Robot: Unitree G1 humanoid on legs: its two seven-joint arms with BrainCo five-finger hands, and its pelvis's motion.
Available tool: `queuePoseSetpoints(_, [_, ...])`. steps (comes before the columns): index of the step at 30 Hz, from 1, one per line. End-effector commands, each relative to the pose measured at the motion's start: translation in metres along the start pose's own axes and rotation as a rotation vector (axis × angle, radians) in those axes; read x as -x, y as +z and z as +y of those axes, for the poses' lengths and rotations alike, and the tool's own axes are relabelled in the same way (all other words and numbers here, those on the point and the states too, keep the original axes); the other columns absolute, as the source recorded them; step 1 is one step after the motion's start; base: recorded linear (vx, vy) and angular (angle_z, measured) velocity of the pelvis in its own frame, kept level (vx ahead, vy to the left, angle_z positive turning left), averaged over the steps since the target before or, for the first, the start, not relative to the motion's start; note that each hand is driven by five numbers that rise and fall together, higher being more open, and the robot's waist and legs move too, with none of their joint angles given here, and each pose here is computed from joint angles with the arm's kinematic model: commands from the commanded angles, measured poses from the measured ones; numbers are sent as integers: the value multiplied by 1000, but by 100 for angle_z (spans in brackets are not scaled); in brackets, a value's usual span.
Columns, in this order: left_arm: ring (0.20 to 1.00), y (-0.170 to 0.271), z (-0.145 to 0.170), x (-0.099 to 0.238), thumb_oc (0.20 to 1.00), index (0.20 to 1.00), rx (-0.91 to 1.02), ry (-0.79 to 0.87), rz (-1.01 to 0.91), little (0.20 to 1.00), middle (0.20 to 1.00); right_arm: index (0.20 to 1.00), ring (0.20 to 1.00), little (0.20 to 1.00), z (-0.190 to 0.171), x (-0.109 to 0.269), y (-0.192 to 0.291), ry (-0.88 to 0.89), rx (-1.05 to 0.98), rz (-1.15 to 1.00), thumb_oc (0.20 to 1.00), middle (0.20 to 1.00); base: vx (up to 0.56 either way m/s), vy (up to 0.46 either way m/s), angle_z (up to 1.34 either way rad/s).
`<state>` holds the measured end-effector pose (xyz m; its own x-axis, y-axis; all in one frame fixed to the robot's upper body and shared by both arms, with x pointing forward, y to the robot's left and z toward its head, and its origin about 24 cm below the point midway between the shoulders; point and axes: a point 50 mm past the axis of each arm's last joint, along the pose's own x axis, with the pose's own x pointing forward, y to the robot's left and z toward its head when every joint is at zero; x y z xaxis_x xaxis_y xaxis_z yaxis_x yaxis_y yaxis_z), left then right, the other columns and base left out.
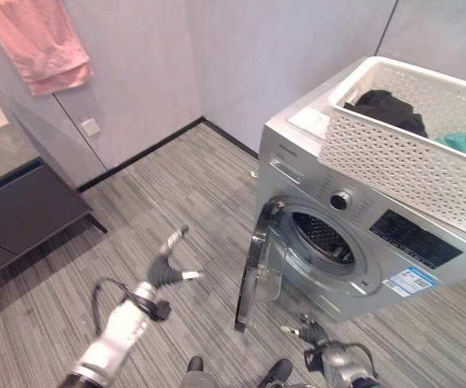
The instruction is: Grab the laundry basket,head to the washer,open it,put in the laundry and shut it.
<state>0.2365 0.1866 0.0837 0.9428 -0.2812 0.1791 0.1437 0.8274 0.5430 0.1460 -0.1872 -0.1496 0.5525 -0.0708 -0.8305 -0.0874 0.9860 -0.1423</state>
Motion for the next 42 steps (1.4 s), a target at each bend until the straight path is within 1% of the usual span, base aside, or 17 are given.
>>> queuePoseSetpoints(1, [1000,39,-5,-9,1000,1000,-54,-71,-227,1000,1000,1000,1000,1000,18,-4,15,58,83,-37,1000,1000,87,10,-4])
queuePoseSetpoints(4, [1000,55,-7,-13,1000,1000,26,-111,-297,1000,1000,1000,1000,1000,11,-2,1,38,99,15,1000,1000,31,-9,-8])
queuePoseSetpoints(6, [1000,55,-35,-20,1000,1000,399,-229,-251,1000,1000,1000,1000,1000,-5,2,-19,-7,100,102,1000,1000,63,-36,-20])
queuePoseSetpoints(8, [1000,55,-41,-22,1000,1000,455,-252,-241,1000,1000,1000,1000,1000,-9,2,-22,-18,96,116,1000,1000,22,-37,-9])
queuePoseSetpoints(9, [1000,54,-60,-29,1000,1000,632,-309,-197,1000,1000,1000,1000,1000,-19,3,-25,-49,90,138,1000,1000,-15,-40,-20])
queuePoseSetpoints(11, [1000,53,-73,-36,1000,1000,740,-335,-161,1000,1000,1000,1000,1000,-27,3,-24,-70,86,146,1000,1000,-50,-74,-39])
queuePoseSetpoints(12, [1000,53,-74,-36,1000,1000,740,-336,-162,1000,1000,1000,1000,1000,-27,3,-23,-71,85,145,1000,1000,-96,-74,-65])
queuePoseSetpoints(15, [1000,37,-103,-50,1000,1000,1002,-297,-17,1000,1000,1000,1000,1000,-49,6,-27,-136,83,174,1000,1000,30,91,-103])
queuePoseSetpoints(22, [1000,-7,-110,-40,1000,1000,896,-255,167,1000,1000,1000,1000,1000,-54,6,-25,-146,65,162,1000,1000,130,174,-60])
queuePoseSetpoints(26, [1000,-52,-111,-18,1000,1000,691,-289,357,1000,1000,1000,1000,1000,-46,5,-25,-114,46,153,1000,1000,173,244,-65])
queuePoseSetpoints(27, [1000,-80,-110,1,1000,1000,610,-286,494,1000,1000,1000,1000,1000,-41,5,-24,-88,68,153,1000,1000,131,216,-51])
queuePoseSetpoints(31, [1000,-102,-106,17,1000,1000,518,-281,602,1000,1000,1000,1000,1000,-38,4,-25,-63,101,153,1000,1000,46,132,-47])
queuePoseSetpoints(32, [1000,-138,-99,35,1000,1000,303,-301,809,1000,1000,1000,1000,1000,-36,3,-20,-42,128,143,1000,1000,-13,121,-20])
queuePoseSetpoints(34, [1000,-146,-95,37,1000,1000,262,-290,854,1000,1000,1000,1000,1000,-37,2,-16,-44,134,135,1000,1000,-53,80,1])
queuePoseSetpoints(38, [1000,-168,-53,34,1000,1000,77,-268,1004,1000,1000,1000,1000,1000,-46,-1,1,-50,208,99,1000,1000,-163,31,-9])
queuePoseSetpoints(40, [1000,-168,2,12,1000,1000,-38,-116,1016,1000,1000,1000,1000,1000,-53,-4,18,-73,215,49,1000,1000,-272,-11,3])
queuePoseSetpoints(42, [1000,-165,19,2,1000,1000,-74,-55,1006,1000,1000,1000,1000,1000,-55,-5,24,-79,214,30,1000,1000,-196,-21,10])
